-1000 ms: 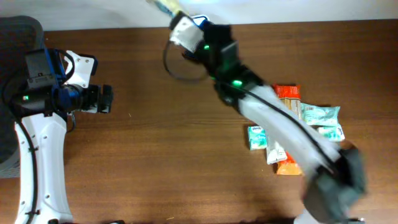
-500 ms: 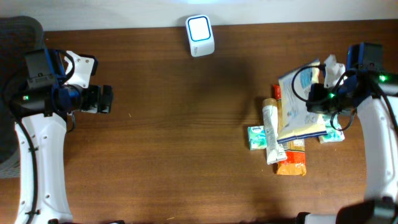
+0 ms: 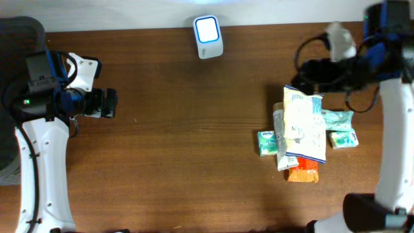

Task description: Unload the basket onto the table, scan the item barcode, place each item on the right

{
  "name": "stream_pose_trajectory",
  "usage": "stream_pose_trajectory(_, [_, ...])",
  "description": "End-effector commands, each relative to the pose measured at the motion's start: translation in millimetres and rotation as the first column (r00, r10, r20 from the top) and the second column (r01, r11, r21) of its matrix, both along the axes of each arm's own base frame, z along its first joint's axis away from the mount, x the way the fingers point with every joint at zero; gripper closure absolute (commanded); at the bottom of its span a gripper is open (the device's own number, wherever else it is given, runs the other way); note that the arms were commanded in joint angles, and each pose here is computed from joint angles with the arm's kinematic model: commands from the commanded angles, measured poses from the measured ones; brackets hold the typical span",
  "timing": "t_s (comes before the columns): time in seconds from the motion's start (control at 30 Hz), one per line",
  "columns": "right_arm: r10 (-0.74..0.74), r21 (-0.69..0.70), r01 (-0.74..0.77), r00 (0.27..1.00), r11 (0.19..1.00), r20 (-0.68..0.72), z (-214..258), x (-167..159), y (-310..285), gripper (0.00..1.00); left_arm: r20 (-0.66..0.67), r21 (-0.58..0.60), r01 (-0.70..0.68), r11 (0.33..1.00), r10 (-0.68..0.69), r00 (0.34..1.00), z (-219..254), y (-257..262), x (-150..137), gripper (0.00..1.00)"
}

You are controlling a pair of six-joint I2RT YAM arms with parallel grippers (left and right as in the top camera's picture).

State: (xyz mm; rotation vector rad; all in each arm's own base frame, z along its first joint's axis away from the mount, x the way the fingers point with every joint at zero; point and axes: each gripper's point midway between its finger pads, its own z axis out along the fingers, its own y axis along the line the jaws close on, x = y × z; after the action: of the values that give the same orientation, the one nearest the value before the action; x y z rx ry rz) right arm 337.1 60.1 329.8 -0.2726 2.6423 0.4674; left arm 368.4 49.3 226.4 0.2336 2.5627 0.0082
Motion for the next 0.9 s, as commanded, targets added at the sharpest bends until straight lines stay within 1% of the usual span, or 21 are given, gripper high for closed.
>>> stream_pose_trajectory(0.0, [0.210, -0.005, -0.213, 0.958, 0.977, 0.196, 60.4, -37.7, 64.9, 0.01, 0.015, 0.000, 0.014, 1.000, -0.014, 1.000, 4.9, -1.1, 0.5, 0.01])
stream_pose_trajectory(0.03, [0.251, -0.005, -0.257, 0.939, 0.966, 0.236, 72.3, -49.9, 77.0, 0.01, 0.015, 0.000, 0.014, 1.000, -0.014, 1.000, 4.9, -1.1, 0.5, 0.01])
stream_pose_trajectory(0.1, [0.228, 0.060, -0.251, 0.939, 0.966, 0.257, 89.6, -74.1, 92.8, 0.01, 0.015, 0.000, 0.014, 1.000, -0.014, 1.000, 4.9, -1.1, 0.5, 0.01])
stream_pose_trajectory(0.13, [0.229, 0.069, -0.254, 0.939, 0.965, 0.257, 91.9, -79.9, 94.8, 0.01, 0.015, 0.000, 0.014, 1.000, -0.014, 1.000, 4.9, -1.1, 0.5, 0.01])
stream_pose_trajectory(0.27, [0.227, 0.058, -0.249, 0.940, 0.967, 0.255, 90.1, -77.9, 93.7, 0.01, 0.015, 0.000, 0.014, 1.000, -0.014, 1.000, 4.9, -1.1, 0.5, 0.01])
stream_pose_trajectory(0.4, [0.162, -0.046, -0.156, 0.948, 0.987, 0.275, 85.2, -62.6, 74.1, 0.01, 0.015, 0.000, 0.014, 1.000, -0.014, 1.000, 4.9, -1.1, 0.5, 0.01])
stream_pose_trajectory(0.43, [0.138, -0.079, -0.120, 0.944, 0.990, 0.299, 84.3, -50.3, 69.2, 0.01, 0.015, 0.000, 0.014, 1.000, -0.014, 1.000, 4.9, -1.1, 0.5, 0.01])
stream_pose_trajectory(0.47, [0.104, -0.111, -0.069, 0.927, 0.991, 0.360, 90.3, -34.8, 62.7, 0.01, 0.015, 0.000, 0.014, 1.000, -0.014, 1.000, 4.9, -1.1, 0.5, 0.01])
stream_pose_trajectory(0.5, [0.124, -0.138, -0.071, 0.897, 0.988, 0.424, 98.0, -23.1, 62.9, 0.01, 0.014, 0.000, 0.014, 1.000, -0.014, 1.000, 4.9, -1.1, 0.4, 0.01])
stream_pose_trajectory(0.57, [0.176, -0.172, -0.095, 0.819, 0.980, 0.547, 111.6, -10.8, 66.0, 0.01, 0.015, 0.000, 0.014, 1.000, -0.014, 1.000, 4.9, -1.1, 0.5, 0.01])
stream_pose_trajectory(0.6, [0.157, -0.163, -0.074, 0.794, 0.984, 0.587, 111.5, -8.1, 61.3, 0.01, 0.014, 0.000, 0.014, 1.000, -0.014, 1.000, 4.9, -1.1, 0.4, 0.01])
stream_pose_trajectory(0.7, [0.112, -0.140, -0.025, 0.746, 0.990, 0.657, 89.9, -14.4, 45.8, 0.01, 0.015, 0.000, 0.014, 1.000, -0.014, 1.000, 4.9, -1.1, 0.5, 0.01])
stream_pose_trajectory(0.8, [0.058, -0.103, 0.032, 0.650, 0.994, 0.757, 43.5, -30.3, 28.1, 0.01, 0.015, 0.000, 0.014, 1.000, -0.014, 1.000, 4.9, -1.1, 0.5, 0.01])
stream_pose_trajectory(0.83, [0.044, -0.078, 0.033, 0.586, 0.996, 0.809, 25.7, -40.5, 25.0, 0.01, 0.015, 0.000, 0.014, 1.000, -0.014, 1.000, 4.9, -1.1, 0.5, 0.01])
stream_pose_trajectory(0.87, [0.035, -0.060, 0.029, 0.536, 0.998, 0.843, 9.8, -50.2, 23.2, 0.01, 0.015, 0.000, 0.014, 1.000, -0.014, 1.000, 4.9, -1.1, 0.5, 0.01])
